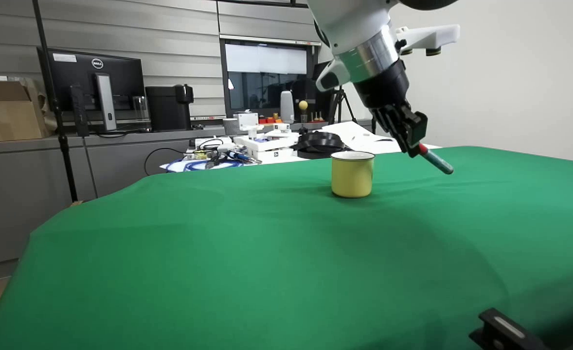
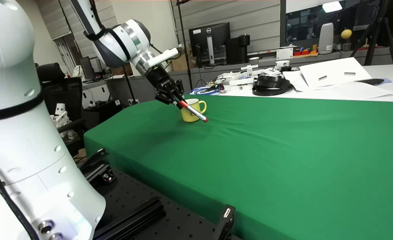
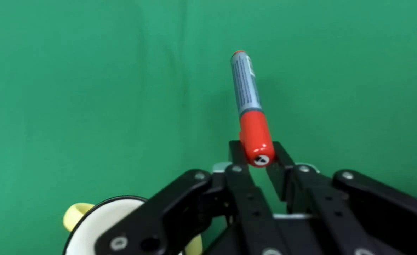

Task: Remove the marker from the mug.

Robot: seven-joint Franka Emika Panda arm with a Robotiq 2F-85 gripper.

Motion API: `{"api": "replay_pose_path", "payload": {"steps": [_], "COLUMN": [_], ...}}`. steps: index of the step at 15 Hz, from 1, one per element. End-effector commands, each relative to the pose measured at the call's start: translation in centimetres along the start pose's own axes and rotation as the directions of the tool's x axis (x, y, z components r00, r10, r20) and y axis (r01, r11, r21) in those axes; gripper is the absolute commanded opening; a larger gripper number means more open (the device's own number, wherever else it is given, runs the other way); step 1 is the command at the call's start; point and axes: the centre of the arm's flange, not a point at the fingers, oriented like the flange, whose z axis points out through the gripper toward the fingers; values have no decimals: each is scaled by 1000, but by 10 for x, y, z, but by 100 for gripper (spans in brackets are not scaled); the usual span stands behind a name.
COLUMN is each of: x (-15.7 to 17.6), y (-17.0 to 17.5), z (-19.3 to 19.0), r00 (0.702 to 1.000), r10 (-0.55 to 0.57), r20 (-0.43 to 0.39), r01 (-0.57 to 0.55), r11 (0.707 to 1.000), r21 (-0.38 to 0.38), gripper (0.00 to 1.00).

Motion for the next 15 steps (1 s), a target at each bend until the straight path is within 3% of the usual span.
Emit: {"api": "replay_pose_path", "payload": {"steps": [1,9,10,11,13,15], "x": [5,24,24,24,19,10], "y": [-24,-46,-45,-43,-31,-15], "z": [30,59,59,56,46,31], "r00": [1000,999,999,999,999,997], "r10": [-2,-28,-23,-15,8,36], "r20": [-8,-45,-43,-44,-50,-62], "r01": [2,31,26,19,-5,-32], "r11": [1000,997,997,997,998,998], "r21": [8,64,70,73,65,59], "gripper": [6,6,21,47,53,66]}}
